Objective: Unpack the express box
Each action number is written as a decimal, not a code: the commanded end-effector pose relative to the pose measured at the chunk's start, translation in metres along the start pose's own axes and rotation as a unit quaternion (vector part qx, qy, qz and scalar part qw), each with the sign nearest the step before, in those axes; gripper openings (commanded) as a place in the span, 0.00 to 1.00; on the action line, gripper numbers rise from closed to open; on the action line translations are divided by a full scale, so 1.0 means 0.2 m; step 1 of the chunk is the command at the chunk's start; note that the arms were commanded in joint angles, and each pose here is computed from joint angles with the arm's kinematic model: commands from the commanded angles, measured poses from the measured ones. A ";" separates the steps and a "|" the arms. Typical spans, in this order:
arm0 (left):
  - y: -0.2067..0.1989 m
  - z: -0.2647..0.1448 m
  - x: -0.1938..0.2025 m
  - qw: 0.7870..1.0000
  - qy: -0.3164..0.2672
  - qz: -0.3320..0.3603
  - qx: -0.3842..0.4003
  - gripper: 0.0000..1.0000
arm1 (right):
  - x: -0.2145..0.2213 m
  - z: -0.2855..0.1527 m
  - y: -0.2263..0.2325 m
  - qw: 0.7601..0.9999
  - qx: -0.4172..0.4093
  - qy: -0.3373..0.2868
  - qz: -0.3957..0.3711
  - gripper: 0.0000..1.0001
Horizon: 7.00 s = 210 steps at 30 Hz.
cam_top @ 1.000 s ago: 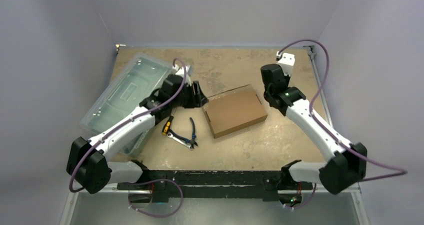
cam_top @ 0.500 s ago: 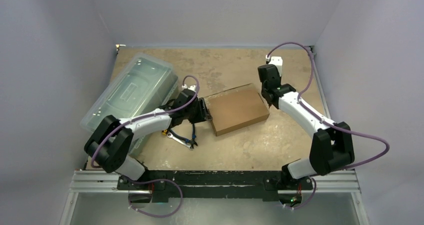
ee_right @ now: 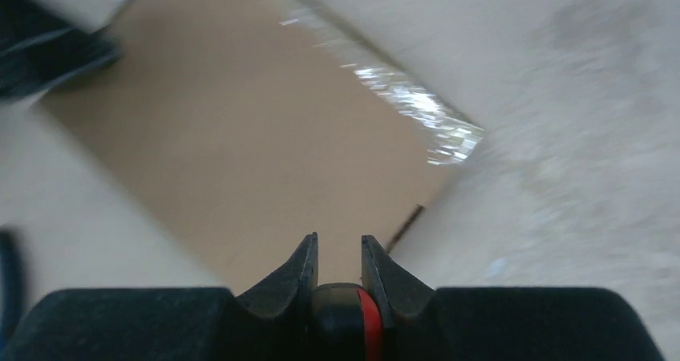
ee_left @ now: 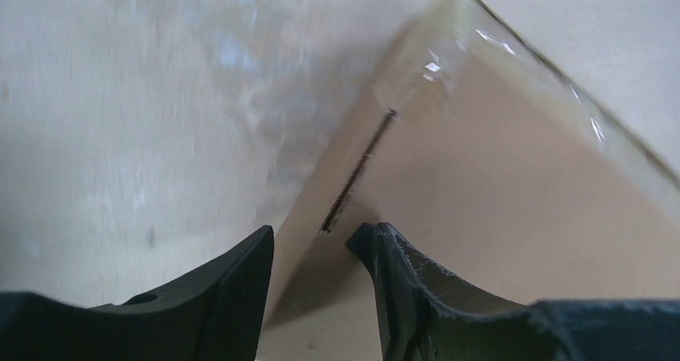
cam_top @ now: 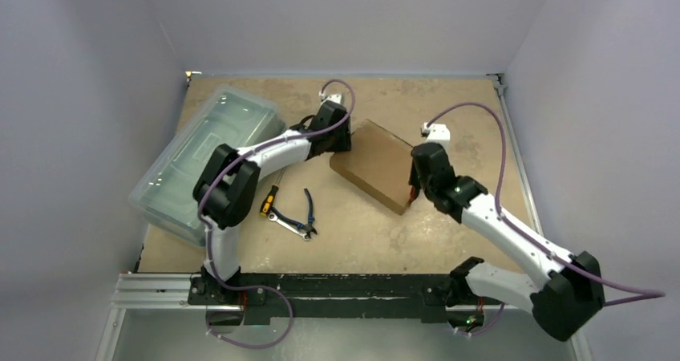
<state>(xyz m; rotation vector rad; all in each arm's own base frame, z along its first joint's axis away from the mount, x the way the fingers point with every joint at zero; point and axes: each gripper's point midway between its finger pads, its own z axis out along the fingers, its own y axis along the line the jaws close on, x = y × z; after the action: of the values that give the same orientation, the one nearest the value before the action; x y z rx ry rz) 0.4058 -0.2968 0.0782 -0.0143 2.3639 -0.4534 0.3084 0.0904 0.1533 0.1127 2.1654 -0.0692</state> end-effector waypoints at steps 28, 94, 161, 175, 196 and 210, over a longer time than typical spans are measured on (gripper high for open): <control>-0.19 -0.59 0.40 0.982 0.086 0.048 0.162 0.53 | -0.67 0.03 -0.40 0.970 0.184 -0.139 0.073 0.00; -0.81 -0.46 0.50 0.679 -0.308 0.607 0.276 0.67 | -0.53 0.03 0.09 0.991 0.004 -0.089 0.098 0.00; -0.76 -0.26 0.55 0.727 -0.275 0.596 0.200 0.41 | -0.47 0.22 0.05 0.993 0.085 -0.058 0.064 0.00; -0.78 -0.24 0.55 0.751 -0.266 0.569 0.203 0.40 | -0.33 0.27 0.02 0.994 0.093 -0.025 0.056 0.00; -0.77 -0.17 0.58 0.790 -0.231 0.535 0.191 0.39 | -0.14 0.04 0.07 0.996 0.034 0.023 0.078 0.00; -0.75 -0.12 0.59 0.859 -0.213 0.432 0.175 0.38 | -0.05 -0.04 0.06 0.984 0.029 0.034 0.172 0.00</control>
<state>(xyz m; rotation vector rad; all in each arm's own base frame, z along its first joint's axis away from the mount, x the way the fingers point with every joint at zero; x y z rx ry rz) 0.2747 -0.4481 0.0753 1.1178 1.4846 -0.3377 0.3293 0.0813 0.1696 0.4797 2.1135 -0.0727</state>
